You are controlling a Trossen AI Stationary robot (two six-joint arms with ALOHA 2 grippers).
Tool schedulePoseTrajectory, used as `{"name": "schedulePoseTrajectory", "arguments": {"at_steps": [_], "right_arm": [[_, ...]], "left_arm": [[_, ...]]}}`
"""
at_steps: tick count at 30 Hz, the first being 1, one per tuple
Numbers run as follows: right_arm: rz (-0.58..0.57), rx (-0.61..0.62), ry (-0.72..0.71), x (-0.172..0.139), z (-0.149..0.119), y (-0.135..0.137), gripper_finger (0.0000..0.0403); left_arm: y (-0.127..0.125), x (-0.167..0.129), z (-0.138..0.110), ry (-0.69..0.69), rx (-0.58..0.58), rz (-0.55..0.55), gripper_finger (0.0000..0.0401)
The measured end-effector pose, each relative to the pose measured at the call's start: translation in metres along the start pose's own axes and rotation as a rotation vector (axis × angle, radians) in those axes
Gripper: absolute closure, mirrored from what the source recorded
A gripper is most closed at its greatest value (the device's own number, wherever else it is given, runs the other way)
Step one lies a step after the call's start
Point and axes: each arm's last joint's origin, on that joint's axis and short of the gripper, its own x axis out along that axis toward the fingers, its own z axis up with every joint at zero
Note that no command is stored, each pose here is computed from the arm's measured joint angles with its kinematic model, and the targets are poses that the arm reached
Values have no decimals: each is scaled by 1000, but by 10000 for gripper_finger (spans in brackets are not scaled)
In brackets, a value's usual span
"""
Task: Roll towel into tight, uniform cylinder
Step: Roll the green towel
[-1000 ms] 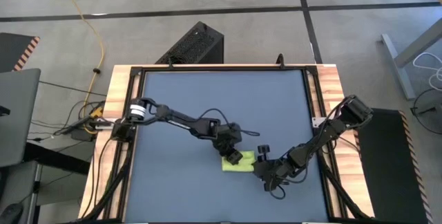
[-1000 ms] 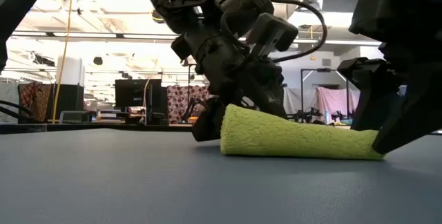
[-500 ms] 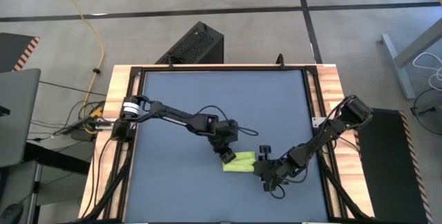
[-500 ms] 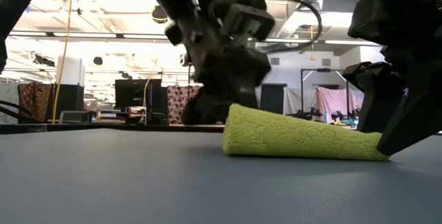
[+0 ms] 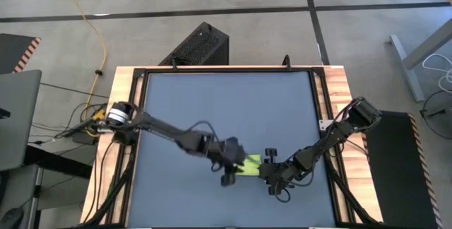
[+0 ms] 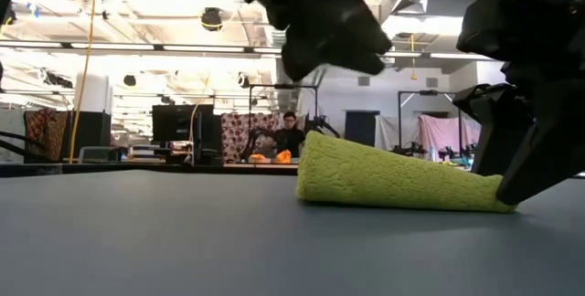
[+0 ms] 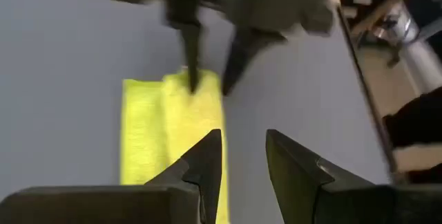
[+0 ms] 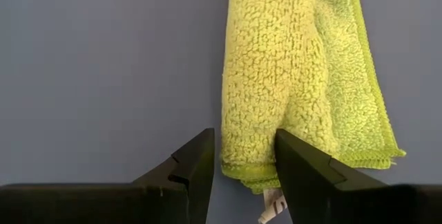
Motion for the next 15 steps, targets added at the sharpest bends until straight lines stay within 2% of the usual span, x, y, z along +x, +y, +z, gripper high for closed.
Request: {"name": "schedulePoseTrajectory", "arguments": {"at_steps": [6,11,15], "right_arm": [[-10,28,-1,2,2,-4,227],[-14,38,-1,2,3,-6,227],[-7,38,3,2,3,-6,227]], "left_arm": [[-24,29,-38,110,182,65,298],[-41,31,-49,71,252,252,298],[-53,29,-53,60,369,291,298]]}}
